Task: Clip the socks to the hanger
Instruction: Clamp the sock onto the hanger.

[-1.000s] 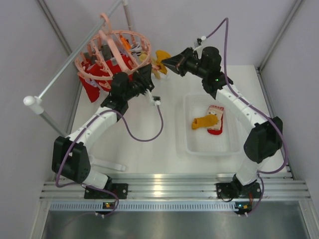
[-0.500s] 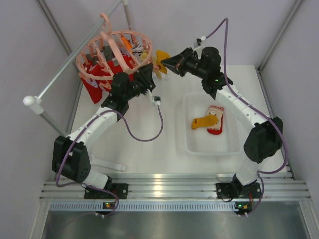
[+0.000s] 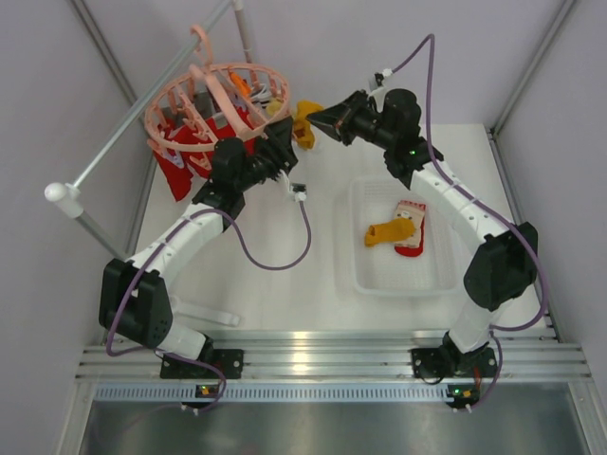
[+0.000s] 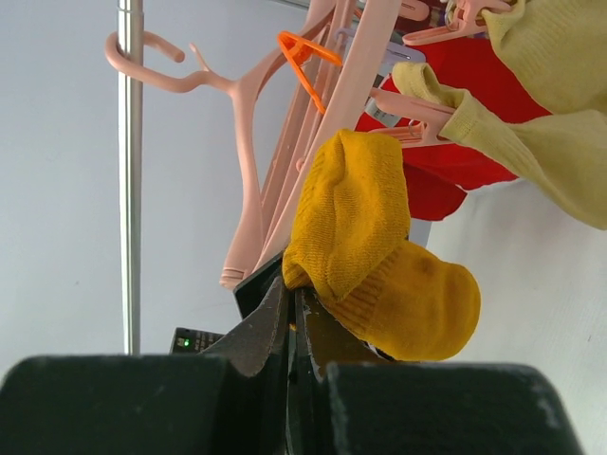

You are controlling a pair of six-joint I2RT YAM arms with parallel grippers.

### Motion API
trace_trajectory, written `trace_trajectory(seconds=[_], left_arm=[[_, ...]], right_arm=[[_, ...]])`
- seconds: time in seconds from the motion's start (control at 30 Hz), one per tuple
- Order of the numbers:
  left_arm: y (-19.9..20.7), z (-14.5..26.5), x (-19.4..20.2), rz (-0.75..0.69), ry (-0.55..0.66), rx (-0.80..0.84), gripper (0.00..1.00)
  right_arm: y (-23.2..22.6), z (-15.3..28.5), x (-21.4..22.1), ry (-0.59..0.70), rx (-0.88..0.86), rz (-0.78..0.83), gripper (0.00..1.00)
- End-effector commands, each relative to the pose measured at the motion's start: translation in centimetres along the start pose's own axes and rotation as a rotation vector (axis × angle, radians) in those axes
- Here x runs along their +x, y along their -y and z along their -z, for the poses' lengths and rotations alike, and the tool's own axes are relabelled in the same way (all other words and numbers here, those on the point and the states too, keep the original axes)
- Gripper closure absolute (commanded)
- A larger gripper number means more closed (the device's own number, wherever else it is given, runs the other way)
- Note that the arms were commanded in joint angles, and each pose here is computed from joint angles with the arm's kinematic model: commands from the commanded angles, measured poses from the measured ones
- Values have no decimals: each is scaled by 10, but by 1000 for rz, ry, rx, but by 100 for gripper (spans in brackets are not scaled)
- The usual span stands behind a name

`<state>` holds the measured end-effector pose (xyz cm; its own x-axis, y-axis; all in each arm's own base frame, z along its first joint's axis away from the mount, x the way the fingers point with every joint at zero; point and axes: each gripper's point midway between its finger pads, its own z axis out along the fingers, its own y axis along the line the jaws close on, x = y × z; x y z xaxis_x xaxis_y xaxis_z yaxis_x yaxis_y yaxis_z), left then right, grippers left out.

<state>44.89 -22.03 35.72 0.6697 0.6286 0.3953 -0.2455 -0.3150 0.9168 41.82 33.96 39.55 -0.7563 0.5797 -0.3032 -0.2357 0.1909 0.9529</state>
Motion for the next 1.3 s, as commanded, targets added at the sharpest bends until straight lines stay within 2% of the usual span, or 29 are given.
trace_trajectory(seconds=[0.0, 0.07, 0.1, 0.3, 0.53, 0.73, 0.93, 1.0, 1.03, 1.1, 1.23, 1.27], left_arm=[[-25, 3, 5, -70, -10, -83, 37], [-29, 5, 4, -58, -7, -99, 33], [-33, 7, 3, -40, 1, -114, 27], [-45, 19, -3, 41, 26, -157, 21], [-69, 44, -13, 235, 91, -221, 15], [-56, 65, -36, 336, 173, -158, 12], [-33, 81, -53, 443, 183, -79, 10], [-34, 90, -59, 489, 199, -70, 10], [-35, 93, -62, 547, 210, -72, 10], [-46, 104, -68, 596, 236, -99, 10], [-63, 123, -78, 807, 271, -137, 8], [-64, 126, -79, 831, 273, -140, 7]], right_arm=[[-26, -1, -8, 21, -74, 47, 100], [-22, -2, -9, 24, -67, 53, 100], [-21, -2, -11, 28, -68, 60, 100], [-4, -5, -15, 32, -39, 91, 100], [20, -13, -20, 34, -22, 155, 100], [32, -19, -29, 41, -25, 203, 100], [44, -18, -32, 36, -21, 216, 99], [49, -17, -30, 29, -20, 222, 93], [51, -16, -31, 30, -17, 233, 86], [51, -14, -31, 26, -27, 242, 78], [52, -3, -32, 19, -38, 270, 65], [47, 1, -32, 13, -49, 286, 59]])
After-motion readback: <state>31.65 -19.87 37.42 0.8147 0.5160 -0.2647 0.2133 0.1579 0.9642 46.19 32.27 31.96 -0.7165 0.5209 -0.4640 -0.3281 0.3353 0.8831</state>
